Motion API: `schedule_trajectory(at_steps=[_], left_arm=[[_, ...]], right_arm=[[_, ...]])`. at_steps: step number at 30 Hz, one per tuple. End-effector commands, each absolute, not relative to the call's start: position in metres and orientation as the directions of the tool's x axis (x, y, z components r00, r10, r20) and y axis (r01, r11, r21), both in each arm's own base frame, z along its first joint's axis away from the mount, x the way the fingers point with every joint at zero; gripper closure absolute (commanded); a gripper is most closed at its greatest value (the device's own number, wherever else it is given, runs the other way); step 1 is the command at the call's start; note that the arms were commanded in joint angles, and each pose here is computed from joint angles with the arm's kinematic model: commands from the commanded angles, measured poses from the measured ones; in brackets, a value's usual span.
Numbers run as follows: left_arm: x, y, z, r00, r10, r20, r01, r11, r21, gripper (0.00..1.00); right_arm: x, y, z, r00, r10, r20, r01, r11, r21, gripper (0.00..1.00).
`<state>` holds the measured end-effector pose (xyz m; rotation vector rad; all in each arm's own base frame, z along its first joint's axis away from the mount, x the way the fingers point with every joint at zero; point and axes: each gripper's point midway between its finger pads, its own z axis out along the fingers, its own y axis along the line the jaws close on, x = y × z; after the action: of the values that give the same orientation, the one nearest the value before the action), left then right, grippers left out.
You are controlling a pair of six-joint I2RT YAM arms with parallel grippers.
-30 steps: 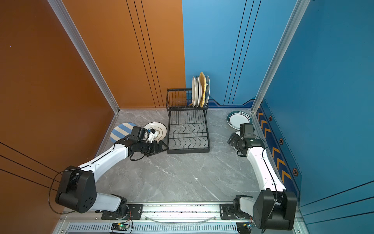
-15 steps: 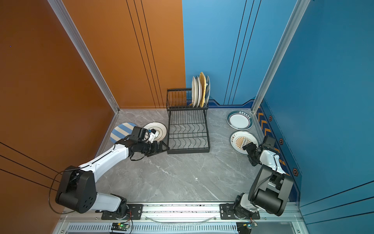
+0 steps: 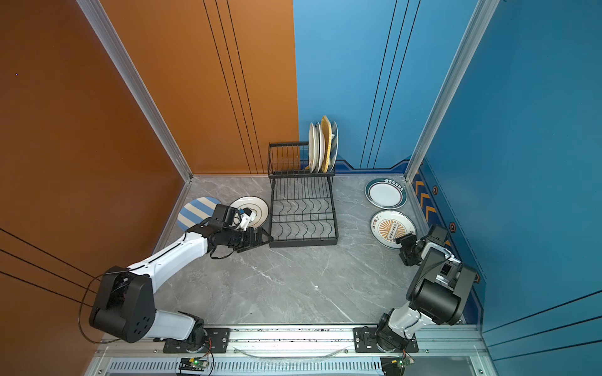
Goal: Load plates into a dish rack
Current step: Pick up the plate from the middle-right of the table.
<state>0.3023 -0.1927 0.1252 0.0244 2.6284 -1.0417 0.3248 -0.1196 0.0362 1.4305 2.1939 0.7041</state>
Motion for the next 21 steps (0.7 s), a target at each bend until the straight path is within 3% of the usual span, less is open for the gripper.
schedule_trajectory(at_steps=[1,13,21], left_arm=[[0.3,-0.194,0.124,-0.951,-0.098,-0.293,0.129,0.736,-0.665,0.02],[0.301,-0.192,0.125,-0.951,-0.113,-0.288,0.113,0.74,-0.663,0.02],[0.301,-0.192,0.125,-0.95,-0.12,-0.29,0.108,0.743,-0.661,0.02]], right_arm=[[0.328,-0.123,0.029,-0.347,0.936,-0.06,0.704,0.302,0.643,0.39],[0.332,-0.124,0.003,-0.297,0.955,-0.013,0.712,0.23,0.664,0.54],[0.333,-0.122,-0.006,-0.288,0.958,0.01,0.712,0.207,0.671,0.75]])
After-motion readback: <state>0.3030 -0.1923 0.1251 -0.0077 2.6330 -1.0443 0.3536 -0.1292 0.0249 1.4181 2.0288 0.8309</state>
